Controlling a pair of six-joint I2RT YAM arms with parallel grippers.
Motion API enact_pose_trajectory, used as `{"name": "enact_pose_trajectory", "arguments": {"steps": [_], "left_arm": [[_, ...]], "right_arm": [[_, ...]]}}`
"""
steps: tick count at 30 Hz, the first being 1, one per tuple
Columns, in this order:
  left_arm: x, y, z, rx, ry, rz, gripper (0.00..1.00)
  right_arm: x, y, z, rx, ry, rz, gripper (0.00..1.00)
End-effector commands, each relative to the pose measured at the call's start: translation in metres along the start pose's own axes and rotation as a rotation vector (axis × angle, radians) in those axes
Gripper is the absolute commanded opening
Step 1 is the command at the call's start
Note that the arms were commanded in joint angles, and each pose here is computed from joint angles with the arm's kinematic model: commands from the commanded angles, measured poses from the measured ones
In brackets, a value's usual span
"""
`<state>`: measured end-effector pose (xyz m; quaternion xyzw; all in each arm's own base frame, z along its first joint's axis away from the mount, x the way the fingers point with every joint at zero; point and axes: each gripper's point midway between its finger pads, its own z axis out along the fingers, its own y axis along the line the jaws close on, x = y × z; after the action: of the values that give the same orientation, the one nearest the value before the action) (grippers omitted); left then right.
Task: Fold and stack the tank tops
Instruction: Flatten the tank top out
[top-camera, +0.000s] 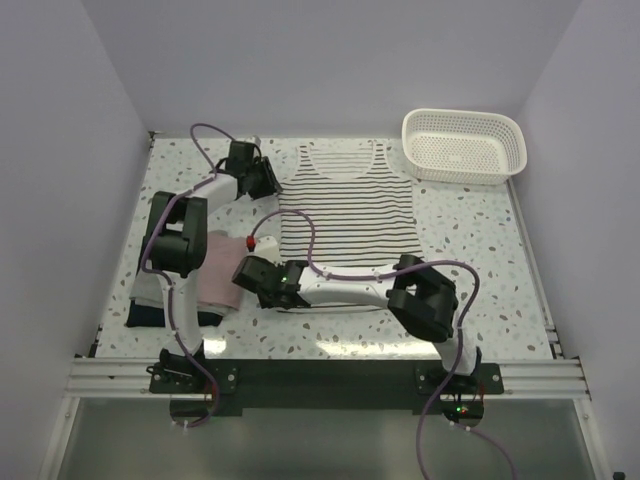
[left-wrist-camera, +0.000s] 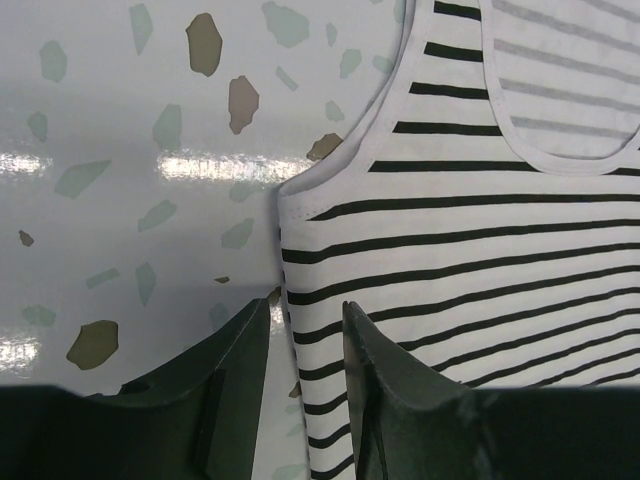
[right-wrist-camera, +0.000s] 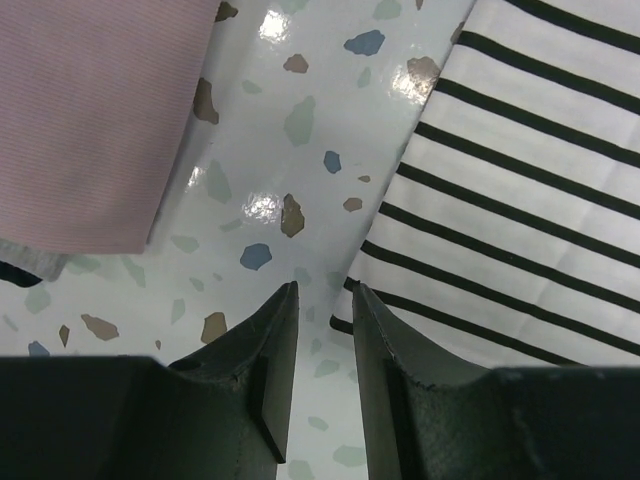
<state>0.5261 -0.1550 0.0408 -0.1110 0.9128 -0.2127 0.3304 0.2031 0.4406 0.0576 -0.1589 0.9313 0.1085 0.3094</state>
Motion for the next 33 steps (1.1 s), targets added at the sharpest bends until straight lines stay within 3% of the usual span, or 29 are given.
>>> {"name": "enact_pose_trajectory", "arguments": {"steps": [1, 19, 26, 33], "left_arm": [[-0.024, -0.014, -0.007, 0.053, -0.056, 0.034, 0.40], [-0.025, -0.014, -0.010, 0.068, -0.054, 0.013, 0.39], [-0.028, -0.015, -0.019, 0.067, -0.068, -0.006, 0.39], [-0.009, -0.002, -0.036, 0.023, -0.078, -0.081, 0.41]], "right_arm": [[-0.006, 0.005, -0.001, 0.042, -0.034, -0.025, 0.32], [0.034, 0.000, 0.011, 0.130, 0.017, -0.093, 0.27], [0.041, -0.004, 0.008, 0.124, 0.038, -0.095, 0.00], [0.053, -0.011, -0.025, -0.022, 0.061, -0.066, 0.00]]}}
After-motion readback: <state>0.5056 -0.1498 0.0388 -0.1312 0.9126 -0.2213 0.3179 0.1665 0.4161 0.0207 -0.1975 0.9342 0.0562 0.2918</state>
